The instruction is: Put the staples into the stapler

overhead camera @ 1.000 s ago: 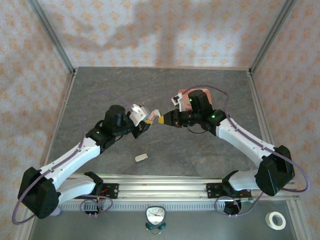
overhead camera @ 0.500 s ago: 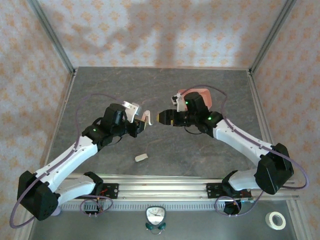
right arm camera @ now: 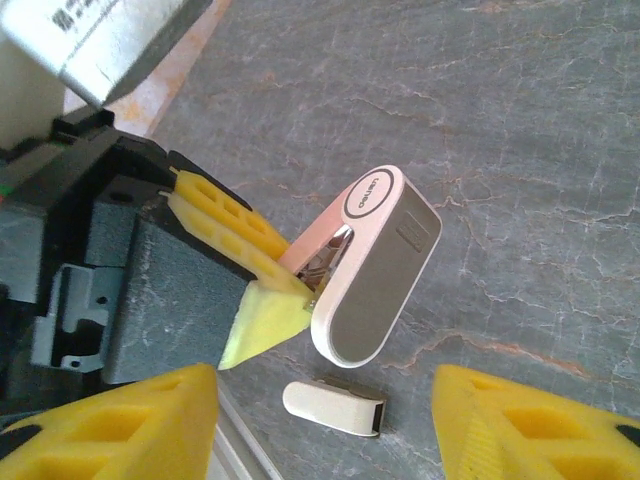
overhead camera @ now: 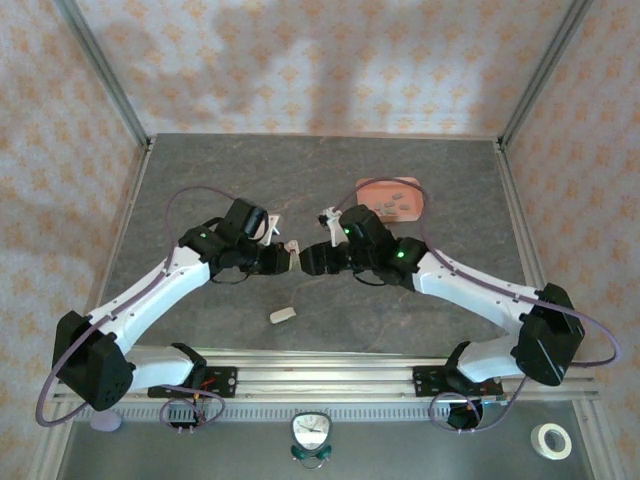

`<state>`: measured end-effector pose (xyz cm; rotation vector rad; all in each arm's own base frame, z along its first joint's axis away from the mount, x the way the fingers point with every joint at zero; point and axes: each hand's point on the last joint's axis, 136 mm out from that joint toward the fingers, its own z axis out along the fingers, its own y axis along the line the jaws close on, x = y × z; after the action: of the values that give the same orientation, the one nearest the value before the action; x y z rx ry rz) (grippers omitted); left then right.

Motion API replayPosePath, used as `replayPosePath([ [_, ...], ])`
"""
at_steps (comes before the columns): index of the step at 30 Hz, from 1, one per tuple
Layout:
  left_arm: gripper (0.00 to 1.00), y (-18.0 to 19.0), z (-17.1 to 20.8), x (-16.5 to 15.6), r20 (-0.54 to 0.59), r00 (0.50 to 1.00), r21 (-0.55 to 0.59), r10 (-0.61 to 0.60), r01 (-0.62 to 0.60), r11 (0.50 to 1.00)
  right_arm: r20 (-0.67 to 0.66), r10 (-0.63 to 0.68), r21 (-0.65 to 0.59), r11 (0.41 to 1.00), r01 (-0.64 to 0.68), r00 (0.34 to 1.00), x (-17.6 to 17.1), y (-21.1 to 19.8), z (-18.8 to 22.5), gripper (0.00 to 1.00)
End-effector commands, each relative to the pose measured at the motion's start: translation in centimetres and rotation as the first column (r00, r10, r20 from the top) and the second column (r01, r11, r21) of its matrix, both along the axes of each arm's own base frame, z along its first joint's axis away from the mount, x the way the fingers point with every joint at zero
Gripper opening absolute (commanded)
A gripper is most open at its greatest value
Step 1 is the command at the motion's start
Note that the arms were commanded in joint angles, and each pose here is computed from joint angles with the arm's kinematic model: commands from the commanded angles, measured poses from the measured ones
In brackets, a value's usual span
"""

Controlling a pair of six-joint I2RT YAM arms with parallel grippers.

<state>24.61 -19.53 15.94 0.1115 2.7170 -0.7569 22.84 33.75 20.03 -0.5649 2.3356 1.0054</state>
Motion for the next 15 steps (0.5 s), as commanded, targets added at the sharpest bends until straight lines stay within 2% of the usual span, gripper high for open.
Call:
replayPosePath([
  [1, 0.12, -0.4, 1.5, -0.3, -0.028, 1.000, -0.044, 0.010, -0.011, 0.999, 0.055, -0.011, -0.053, 0.998, 0.014, 0.998, 0.7, 0.1, -0.7, 0.57],
  [8, 0.12, -0.8, 2.0, -0.3, -0.028, 1.000, -0.072, 0.007, -0.009, 0.997, 0.045, -0.033, -0.048, 0.998, 0.035, 0.998, 1.5, 0.9, -1.7, 0.53],
  [15, 0.12, -0.6, 2.1, -0.9, -0.037, 0.999, -0.057, -0.021, 0.019, 0.998, 0.019, -0.235, -0.107, 0.966, 0.236, 0.972, 4.8, -2.5, -3.8, 0.44],
])
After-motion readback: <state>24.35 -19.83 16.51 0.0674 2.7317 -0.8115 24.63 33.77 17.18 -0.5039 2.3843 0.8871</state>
